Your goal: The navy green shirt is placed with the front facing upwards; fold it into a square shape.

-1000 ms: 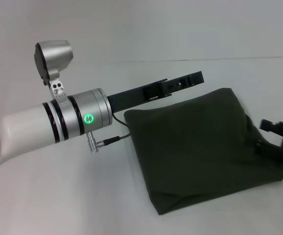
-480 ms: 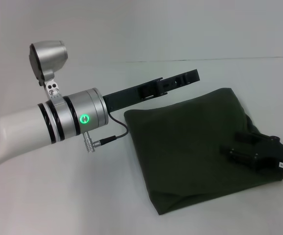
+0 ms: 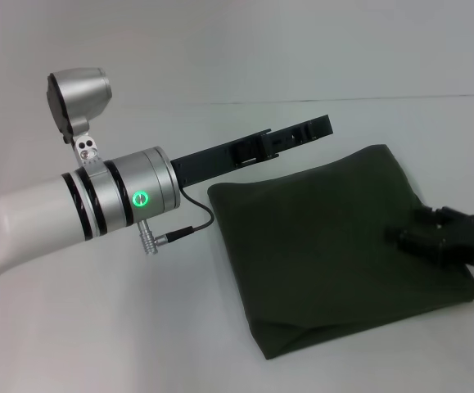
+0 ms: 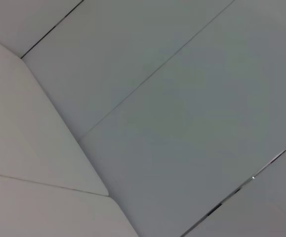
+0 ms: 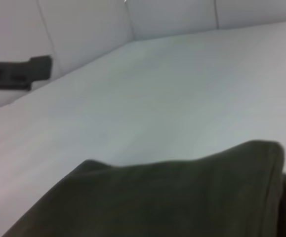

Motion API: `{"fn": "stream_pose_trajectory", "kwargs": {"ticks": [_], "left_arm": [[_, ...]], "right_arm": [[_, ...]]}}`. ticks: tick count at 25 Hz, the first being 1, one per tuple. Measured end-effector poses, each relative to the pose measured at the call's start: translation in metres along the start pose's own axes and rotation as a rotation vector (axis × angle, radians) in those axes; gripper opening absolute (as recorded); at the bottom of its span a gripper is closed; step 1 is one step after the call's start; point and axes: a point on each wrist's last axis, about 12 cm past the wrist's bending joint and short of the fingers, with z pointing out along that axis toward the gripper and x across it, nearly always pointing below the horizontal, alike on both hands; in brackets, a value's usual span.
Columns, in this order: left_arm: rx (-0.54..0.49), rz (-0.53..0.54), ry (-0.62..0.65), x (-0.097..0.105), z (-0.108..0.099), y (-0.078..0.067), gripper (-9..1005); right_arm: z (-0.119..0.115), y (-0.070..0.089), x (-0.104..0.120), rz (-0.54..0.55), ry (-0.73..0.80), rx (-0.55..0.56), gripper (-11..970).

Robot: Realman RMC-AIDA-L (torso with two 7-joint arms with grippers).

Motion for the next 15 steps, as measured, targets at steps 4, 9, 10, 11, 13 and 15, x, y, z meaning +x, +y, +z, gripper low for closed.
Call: {"fn": "stream_pose_trajectory", "kwargs": {"ticks": [4,9,10,11,13,15], "left_arm": [[-0.001,0.000,0.000,0.000,0.000,0.000,939],[-0.005,0.004,-0.001,0.001,-0.002,0.001,939],[-0.006,0.005,-0.001,0.001,-0.002,0.001,939],[-0.007,0.005,-0.002,0.001,-0.002,0.002,939],[-0.007,0.006,-0.002,0.001,-0.002,0.002,939],[-0.008,0.006,-0.002,0.001,-0.002,0.002,939]], "right_arm": [[-0.003,-0.002,-0.009,0.007,-0.058,-0.003,793],[-0.006,0.005,-0.019,-0.010,-0.133,-0.066,793],[-0.003,0.006,-0.022,-0.016,-0.133,-0.075,793],[0.001,0.006,-0.024,-0.021,-0.126,-0.077,793],[0.010,0.007,-0.026,-0.028,-0.104,-0.074,793],[0.020,0.008,-0.027,-0.030,-0.079,-0.064,793]]}}
